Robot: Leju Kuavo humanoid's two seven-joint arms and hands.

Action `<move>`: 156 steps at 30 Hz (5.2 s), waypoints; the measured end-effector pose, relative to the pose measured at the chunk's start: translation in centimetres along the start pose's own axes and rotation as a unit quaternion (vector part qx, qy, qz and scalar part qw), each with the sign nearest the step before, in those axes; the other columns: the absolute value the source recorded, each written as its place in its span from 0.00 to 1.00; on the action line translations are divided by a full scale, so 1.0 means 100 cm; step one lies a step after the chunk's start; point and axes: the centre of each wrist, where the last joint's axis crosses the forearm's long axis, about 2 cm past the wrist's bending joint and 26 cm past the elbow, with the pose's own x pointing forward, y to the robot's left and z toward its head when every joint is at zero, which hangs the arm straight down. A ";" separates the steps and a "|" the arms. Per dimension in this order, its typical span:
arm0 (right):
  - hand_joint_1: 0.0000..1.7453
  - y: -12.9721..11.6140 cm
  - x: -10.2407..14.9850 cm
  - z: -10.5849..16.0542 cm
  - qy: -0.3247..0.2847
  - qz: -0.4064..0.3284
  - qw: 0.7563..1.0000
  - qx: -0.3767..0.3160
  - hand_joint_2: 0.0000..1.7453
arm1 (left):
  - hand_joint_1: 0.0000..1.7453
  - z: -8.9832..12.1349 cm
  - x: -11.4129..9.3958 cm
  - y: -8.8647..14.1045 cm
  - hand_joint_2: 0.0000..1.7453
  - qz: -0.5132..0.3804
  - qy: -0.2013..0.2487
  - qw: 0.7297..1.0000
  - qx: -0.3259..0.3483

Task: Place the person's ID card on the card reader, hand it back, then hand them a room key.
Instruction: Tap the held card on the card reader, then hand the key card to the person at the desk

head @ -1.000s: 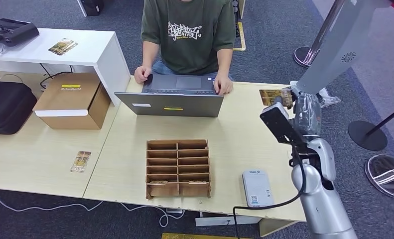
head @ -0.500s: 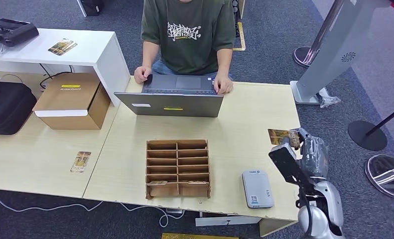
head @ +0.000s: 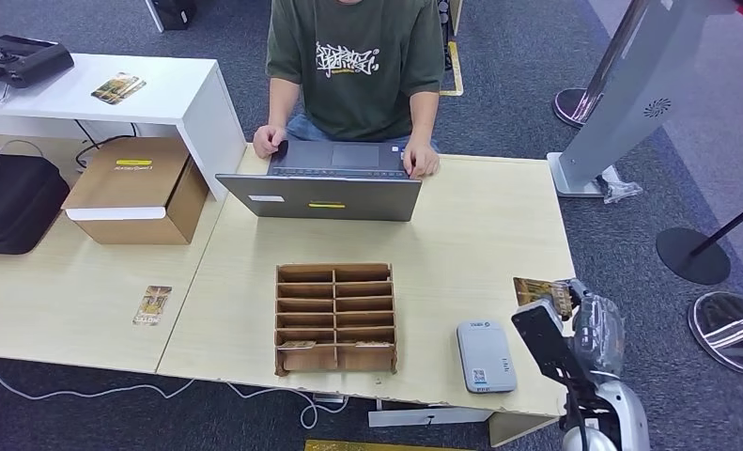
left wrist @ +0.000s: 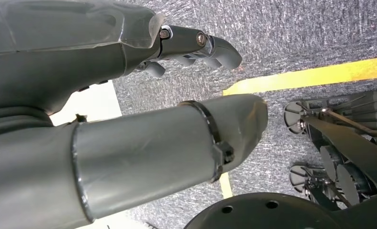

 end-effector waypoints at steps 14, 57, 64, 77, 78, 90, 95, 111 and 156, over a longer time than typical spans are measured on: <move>1.00 0.019 -0.001 0.023 0.084 -0.014 0.996 0.020 1.00 | 0.00 -0.001 0.004 0.000 0.00 0.000 -0.001 1.000 -0.002; 1.00 0.070 -0.002 0.022 0.199 0.008 0.975 0.095 1.00 | 0.00 -0.002 0.005 -0.012 0.00 0.002 -0.001 1.000 -0.021; 1.00 0.080 -0.005 0.015 0.213 0.005 0.970 0.121 1.00 | 0.00 -0.002 0.005 -0.011 0.00 0.003 0.003 1.000 -0.021; 1.00 0.095 -0.010 0.003 0.232 -0.014 0.958 0.169 1.00 | 0.00 -0.002 0.005 -0.007 0.00 0.004 0.008 1.000 -0.017; 1.00 0.095 -0.011 0.002 0.233 -0.017 0.958 0.169 1.00 | 0.00 -0.002 0.005 -0.007 0.00 0.004 0.008 1.000 -0.017; 1.00 0.094 -0.013 -0.002 0.230 0.008 0.964 0.135 1.00 | 0.00 -0.002 0.004 -0.008 0.00 0.013 0.007 1.000 -0.020; 1.00 0.074 0.001 0.001 0.171 0.053 0.983 0.032 1.00 | 0.00 -0.002 0.003 -0.012 0.00 0.017 -0.002 1.000 -0.024; 1.00 -0.002 0.082 0.013 -0.118 0.130 0.930 -0.323 1.00 | 0.00 -0.002 0.005 -0.014 0.00 0.010 -0.020 1.000 -0.004; 1.00 0.008 0.102 -0.116 -0.136 0.232 0.905 -0.329 1.00 | 0.00 -0.001 0.004 0.000 0.00 0.006 -0.015 1.000 -0.006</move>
